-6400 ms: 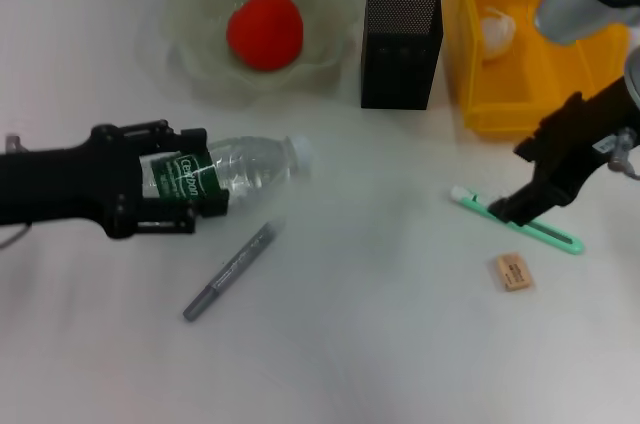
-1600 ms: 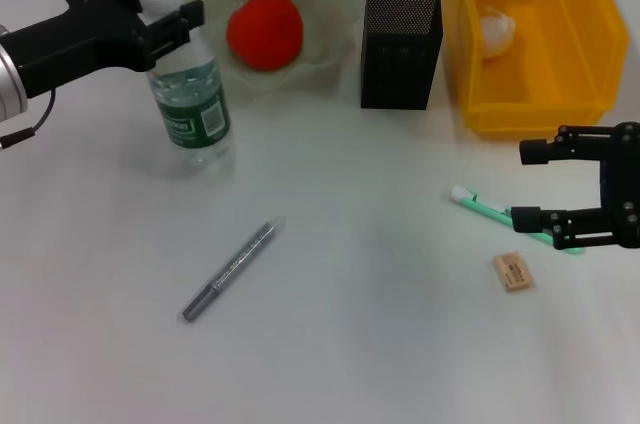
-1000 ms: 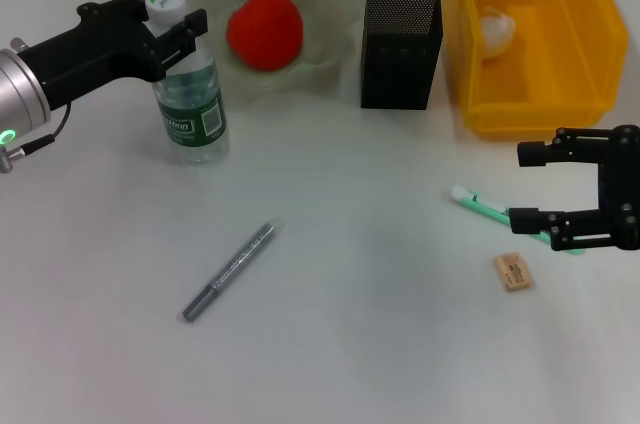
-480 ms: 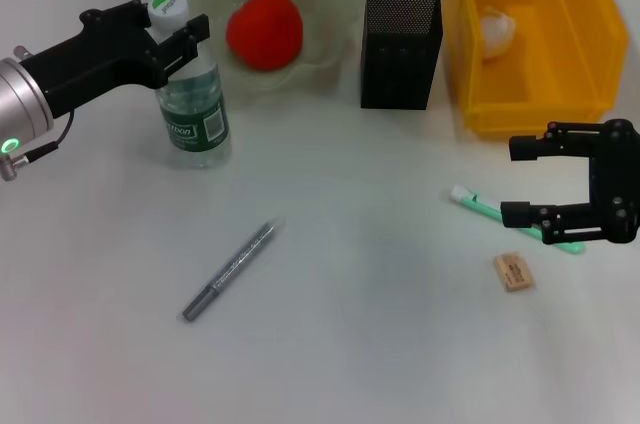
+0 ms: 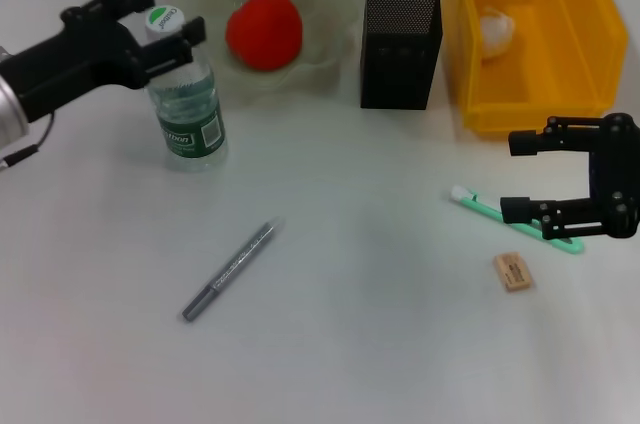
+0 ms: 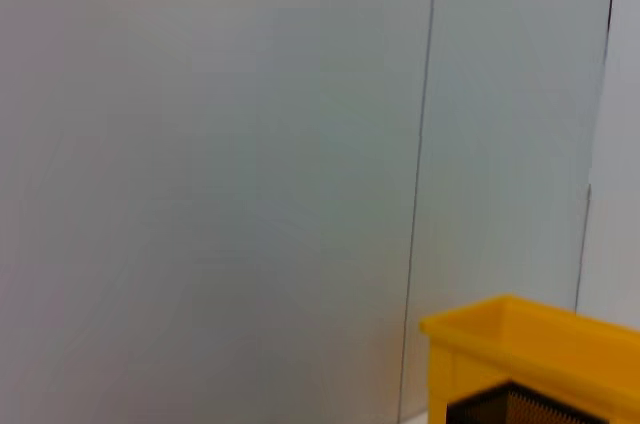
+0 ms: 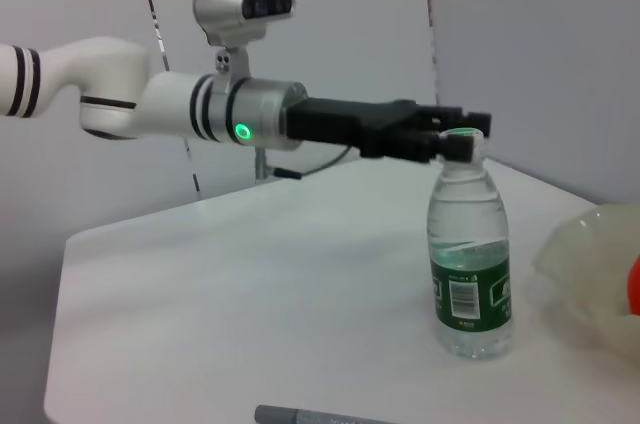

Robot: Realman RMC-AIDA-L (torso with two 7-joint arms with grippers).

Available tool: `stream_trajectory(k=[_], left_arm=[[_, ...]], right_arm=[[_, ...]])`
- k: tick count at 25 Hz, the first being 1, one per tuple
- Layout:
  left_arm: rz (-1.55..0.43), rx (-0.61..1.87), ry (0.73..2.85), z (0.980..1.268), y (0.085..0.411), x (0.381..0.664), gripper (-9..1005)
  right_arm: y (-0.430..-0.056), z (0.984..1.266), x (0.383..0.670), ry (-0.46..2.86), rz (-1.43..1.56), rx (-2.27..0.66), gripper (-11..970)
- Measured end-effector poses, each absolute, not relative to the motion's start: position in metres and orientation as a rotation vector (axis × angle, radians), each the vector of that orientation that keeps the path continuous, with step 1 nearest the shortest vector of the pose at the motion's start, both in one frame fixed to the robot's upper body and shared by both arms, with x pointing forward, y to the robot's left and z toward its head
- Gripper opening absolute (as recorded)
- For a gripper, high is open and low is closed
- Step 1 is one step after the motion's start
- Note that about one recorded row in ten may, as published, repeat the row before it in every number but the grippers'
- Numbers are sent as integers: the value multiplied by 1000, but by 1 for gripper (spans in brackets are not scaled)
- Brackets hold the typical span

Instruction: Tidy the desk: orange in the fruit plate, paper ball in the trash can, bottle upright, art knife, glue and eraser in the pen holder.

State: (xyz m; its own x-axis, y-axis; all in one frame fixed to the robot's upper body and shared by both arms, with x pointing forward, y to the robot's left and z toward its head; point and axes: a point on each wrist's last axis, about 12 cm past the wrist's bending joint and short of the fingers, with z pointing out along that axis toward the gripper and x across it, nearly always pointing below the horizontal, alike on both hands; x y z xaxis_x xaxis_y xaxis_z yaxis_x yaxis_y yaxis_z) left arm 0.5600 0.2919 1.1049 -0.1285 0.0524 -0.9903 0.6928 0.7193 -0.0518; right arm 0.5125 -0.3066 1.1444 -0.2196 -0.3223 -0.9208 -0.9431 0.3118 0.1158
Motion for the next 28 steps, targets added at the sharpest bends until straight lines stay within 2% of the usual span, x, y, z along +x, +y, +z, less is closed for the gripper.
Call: stream_trajectory(k=[3, 8, 10, 14, 15, 22, 28], left_arm=[[-632, 592, 1589, 1116, 304, 551, 804], [-735, 612, 1483, 1132, 333, 521, 802], [-779, 645, 1452, 1135, 343, 508, 801], [-868, 781, 1419, 1134, 353, 479, 800], [-914, 852, 1428, 1129, 353, 467, 800], [-961, 851, 1503, 1113, 355, 452, 800], [-962, 807, 1517, 1105, 357, 447, 800]], right_arm=[[-304, 1151, 515, 1764, 910, -1151, 784], [-286, 1172, 525, 1969, 817, -1190, 784], [-265, 1190, 525, 2073, 727, -1291, 784], [-242, 1206, 526, 2174, 614, -1390, 784], [-225, 1212, 529, 2248, 515, -1459, 784], [-193, 1210, 538, 2432, 293, -1560, 783], [-179, 1200, 551, 2521, 163, -1418, 783]])
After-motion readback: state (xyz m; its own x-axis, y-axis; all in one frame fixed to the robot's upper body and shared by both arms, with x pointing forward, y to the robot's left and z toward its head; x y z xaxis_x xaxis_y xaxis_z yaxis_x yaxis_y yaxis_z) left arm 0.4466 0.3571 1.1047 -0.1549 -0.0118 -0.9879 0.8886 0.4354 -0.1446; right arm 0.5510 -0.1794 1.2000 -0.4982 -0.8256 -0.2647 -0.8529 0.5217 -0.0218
